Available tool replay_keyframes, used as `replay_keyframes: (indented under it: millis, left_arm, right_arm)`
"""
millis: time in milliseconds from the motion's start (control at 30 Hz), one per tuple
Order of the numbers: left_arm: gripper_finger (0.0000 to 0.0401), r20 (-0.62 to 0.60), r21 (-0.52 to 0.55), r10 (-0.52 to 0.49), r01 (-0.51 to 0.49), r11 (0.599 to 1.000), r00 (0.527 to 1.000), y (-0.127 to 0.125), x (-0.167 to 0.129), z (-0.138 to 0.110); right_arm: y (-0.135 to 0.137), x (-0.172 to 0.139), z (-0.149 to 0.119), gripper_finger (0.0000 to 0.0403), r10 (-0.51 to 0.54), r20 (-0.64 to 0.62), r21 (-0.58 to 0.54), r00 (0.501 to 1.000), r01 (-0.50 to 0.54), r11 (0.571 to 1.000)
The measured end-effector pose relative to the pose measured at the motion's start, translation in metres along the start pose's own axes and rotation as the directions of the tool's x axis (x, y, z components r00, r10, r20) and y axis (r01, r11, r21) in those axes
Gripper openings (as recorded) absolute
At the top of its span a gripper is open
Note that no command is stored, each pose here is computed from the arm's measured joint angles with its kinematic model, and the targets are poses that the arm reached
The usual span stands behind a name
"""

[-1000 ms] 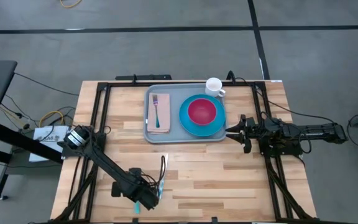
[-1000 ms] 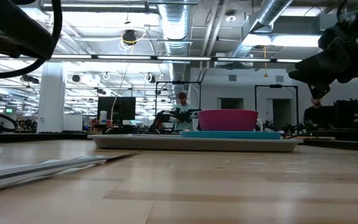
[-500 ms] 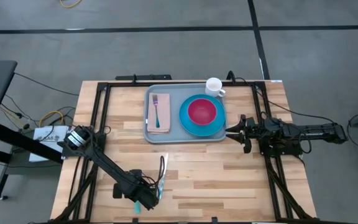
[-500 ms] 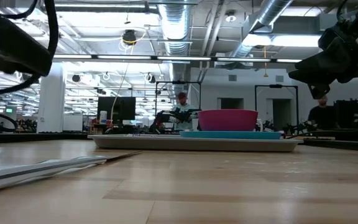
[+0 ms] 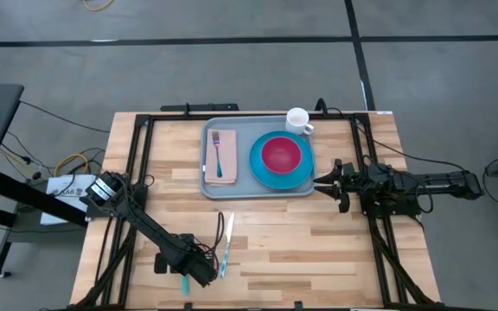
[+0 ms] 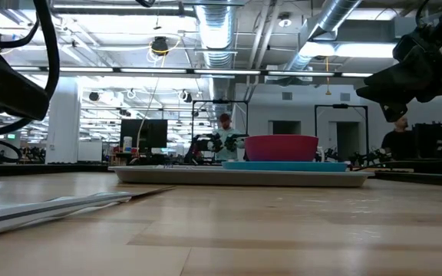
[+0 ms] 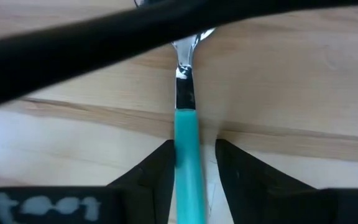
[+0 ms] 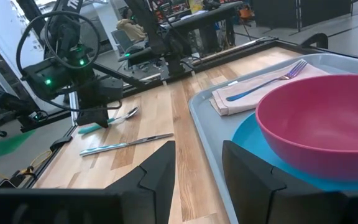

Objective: Set up tray
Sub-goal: Put the light green spoon on the light brown napkin

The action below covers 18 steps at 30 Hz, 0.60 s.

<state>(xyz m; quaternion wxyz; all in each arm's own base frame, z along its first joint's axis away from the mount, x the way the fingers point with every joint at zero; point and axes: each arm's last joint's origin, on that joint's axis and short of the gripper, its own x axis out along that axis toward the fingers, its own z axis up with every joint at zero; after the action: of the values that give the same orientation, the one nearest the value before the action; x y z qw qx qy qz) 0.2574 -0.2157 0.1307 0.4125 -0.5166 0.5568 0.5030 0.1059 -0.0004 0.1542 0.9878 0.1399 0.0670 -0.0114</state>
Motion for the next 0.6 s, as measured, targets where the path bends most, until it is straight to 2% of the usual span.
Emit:
replay_keyframes:
  millis: [100, 233, 500, 600]
  left_arm:
    - [0.0086, 0.005, 0.002, -0.003, 0.003, 1.000, 1.000, 0.000, 0.001, 0.000]
    - [0.0034, 0.008, 0.006, -0.006, 0.006, 1.000, 1.000, 0.000, 0.001, 0.000]
    - [0.0029, 0.037, 0.017, -0.036, 0.036, 0.999, 0.999, -0.001, -0.010, 0.005]
    - [0.0029, 0.171, 0.005, -0.067, 0.067, 0.998, 0.983, -0.002, -0.025, 0.017]
  right_arm:
    - [0.000, 0.000, 0.000, 0.0123, 0.000, 0.000, 0.000, 1.000, 0.000, 1.000]
    - [0.000, 0.000, 0.000, 0.0123, 0.000, 0.000, 0.000, 1.000, 0.000, 1.000]
    - [0.000, 0.000, 0.000, 0.0123, 0.000, 0.000, 0.000, 1.000, 0.000, 1.000]
    - [0.000, 0.000, 0.000, 0.0123, 0.000, 0.000, 0.000, 1.000, 0.000, 1.000]
